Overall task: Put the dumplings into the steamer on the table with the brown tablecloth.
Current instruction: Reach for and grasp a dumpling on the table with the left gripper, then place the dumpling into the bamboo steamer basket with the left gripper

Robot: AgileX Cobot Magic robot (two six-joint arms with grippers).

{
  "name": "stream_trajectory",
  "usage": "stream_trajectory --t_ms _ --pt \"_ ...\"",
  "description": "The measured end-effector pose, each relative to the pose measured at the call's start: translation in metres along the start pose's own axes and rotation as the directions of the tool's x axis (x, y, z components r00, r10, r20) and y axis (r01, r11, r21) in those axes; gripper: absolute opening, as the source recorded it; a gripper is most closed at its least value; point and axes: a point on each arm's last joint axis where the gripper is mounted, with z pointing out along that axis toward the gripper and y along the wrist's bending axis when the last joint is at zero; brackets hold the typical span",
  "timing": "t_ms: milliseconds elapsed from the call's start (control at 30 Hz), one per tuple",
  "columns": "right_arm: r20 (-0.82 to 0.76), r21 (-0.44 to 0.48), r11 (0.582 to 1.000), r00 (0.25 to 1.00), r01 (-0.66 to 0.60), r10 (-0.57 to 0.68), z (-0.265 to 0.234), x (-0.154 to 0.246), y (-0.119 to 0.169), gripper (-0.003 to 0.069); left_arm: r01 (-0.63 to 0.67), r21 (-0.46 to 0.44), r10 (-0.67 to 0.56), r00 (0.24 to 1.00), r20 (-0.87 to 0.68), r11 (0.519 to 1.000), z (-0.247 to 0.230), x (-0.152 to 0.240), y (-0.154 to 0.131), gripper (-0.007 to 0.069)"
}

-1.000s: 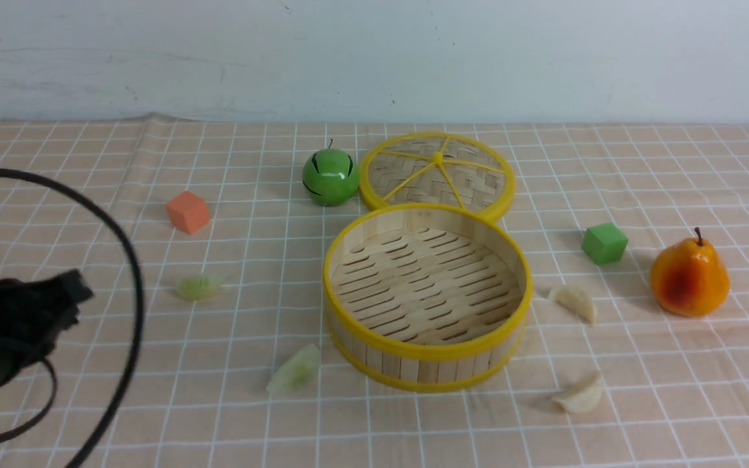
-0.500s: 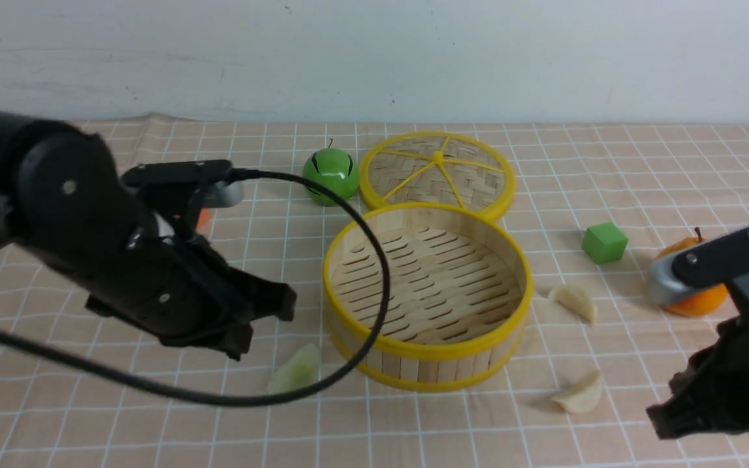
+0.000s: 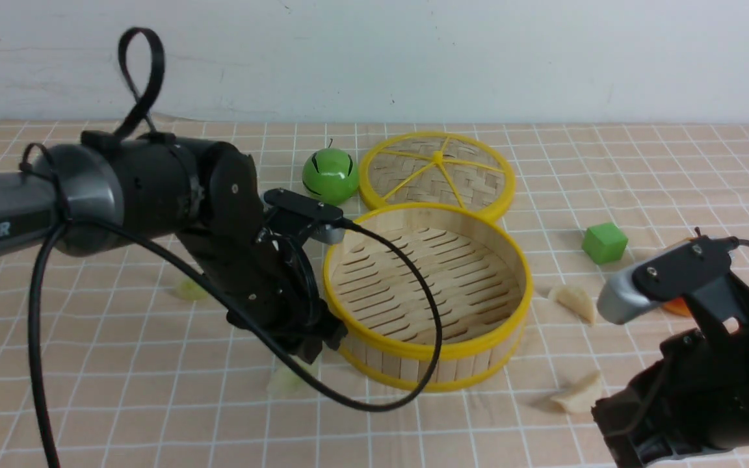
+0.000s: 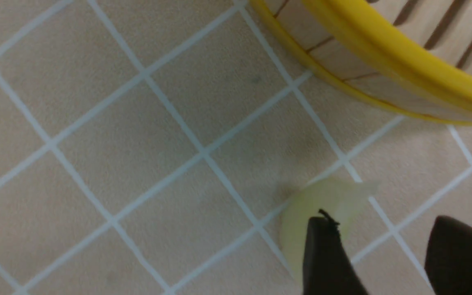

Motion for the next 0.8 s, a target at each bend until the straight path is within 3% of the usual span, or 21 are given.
stream_trajectory --t_ms 67,167,300,367,467,700,800 --pt "0.001 -0.004 1.0 1.0 -0.001 0.001 0.0 0.0 0.0 -0.0005 -0.014 -0.009 0.014 1.0 -0.015 1.0 0.015 0.0 0.003 0.0403" --pt "0.001 -0.004 1.0 1.0 -0.001 0.001 0.0 0.0 0.0 -0.0003 -0.028 -0.022 0.027 0.999 -0.032 0.999 0.024 0.002 0.005 0.0421" --pt "0.012 -0.002 1.0 1.0 -0.002 0.002 0.0 -0.001 0.0 0.0 -0.032 -0.024 0.03 0.996 -0.082 0.999 0.034 0.006 0.007 0.0332" --pt "0.014 -0.002 1.0 1.0 -0.001 0.001 0.0 -0.001 0.0 0.0002 -0.03 -0.018 0.027 0.994 -0.104 0.999 0.034 0.007 0.006 0.0231" --pt "0.016 -0.001 1.0 1.0 0.003 -0.003 0.0 -0.001 0.0 0.0004 -0.024 -0.01 0.023 0.992 -0.124 1.0 0.032 0.008 0.005 0.023" --pt "0.016 -0.001 1.0 1.0 0.006 -0.006 0.0 -0.001 0.0 0.001 -0.01 0.005 0.01 0.995 -0.097 1.0 -0.021 -0.009 -0.001 0.0232" --pt "0.031 0.003 1.0 1.0 0.006 -0.006 0.0 -0.003 0.0 0.0012 0.099 0.063 -0.103 0.992 0.069 0.993 -0.069 -0.034 -0.011 0.0232"
